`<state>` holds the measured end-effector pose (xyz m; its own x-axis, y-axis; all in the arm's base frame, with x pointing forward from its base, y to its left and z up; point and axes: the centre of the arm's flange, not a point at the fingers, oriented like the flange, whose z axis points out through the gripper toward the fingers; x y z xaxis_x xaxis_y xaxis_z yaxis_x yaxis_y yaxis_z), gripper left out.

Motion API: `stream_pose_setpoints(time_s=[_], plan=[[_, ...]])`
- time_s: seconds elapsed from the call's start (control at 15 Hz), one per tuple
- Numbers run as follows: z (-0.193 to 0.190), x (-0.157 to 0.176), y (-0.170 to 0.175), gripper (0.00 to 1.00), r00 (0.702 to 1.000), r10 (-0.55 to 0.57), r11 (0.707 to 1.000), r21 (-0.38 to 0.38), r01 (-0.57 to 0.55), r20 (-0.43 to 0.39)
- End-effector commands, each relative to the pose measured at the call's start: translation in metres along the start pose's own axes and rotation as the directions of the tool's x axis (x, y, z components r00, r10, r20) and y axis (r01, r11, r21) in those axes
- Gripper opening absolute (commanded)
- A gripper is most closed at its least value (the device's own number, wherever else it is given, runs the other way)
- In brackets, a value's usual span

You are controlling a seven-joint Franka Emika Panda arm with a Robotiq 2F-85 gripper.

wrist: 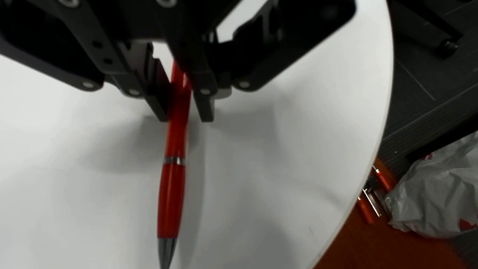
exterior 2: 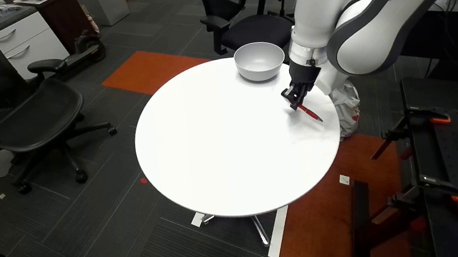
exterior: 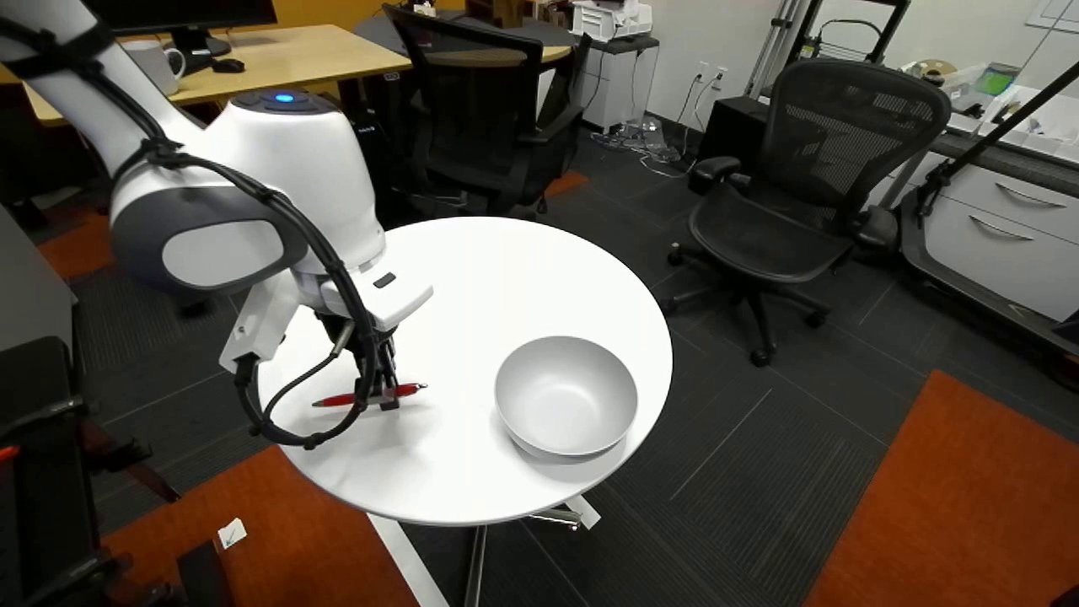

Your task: Remove the pen from the bowl

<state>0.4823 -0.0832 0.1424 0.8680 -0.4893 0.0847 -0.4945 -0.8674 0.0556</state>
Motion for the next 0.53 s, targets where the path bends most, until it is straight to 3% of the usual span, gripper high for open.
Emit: stream_pose_setpoints(time_s=[0.0, 0.33, 0.47], plan=[[-0.005, -0.003, -0.004, 0.57, 0.999, 0.027, 1.0, 0.013, -0.026, -0.043], [-0.035, -0.006, -0.002, 0.94, 0.986, 0.036, 0.999, 0.024, -0.032, -0.161], [-0.047, -0.004, 0.003, 1.0, 0.978, 0.048, 0.999, 0.034, -0.042, -0.203]])
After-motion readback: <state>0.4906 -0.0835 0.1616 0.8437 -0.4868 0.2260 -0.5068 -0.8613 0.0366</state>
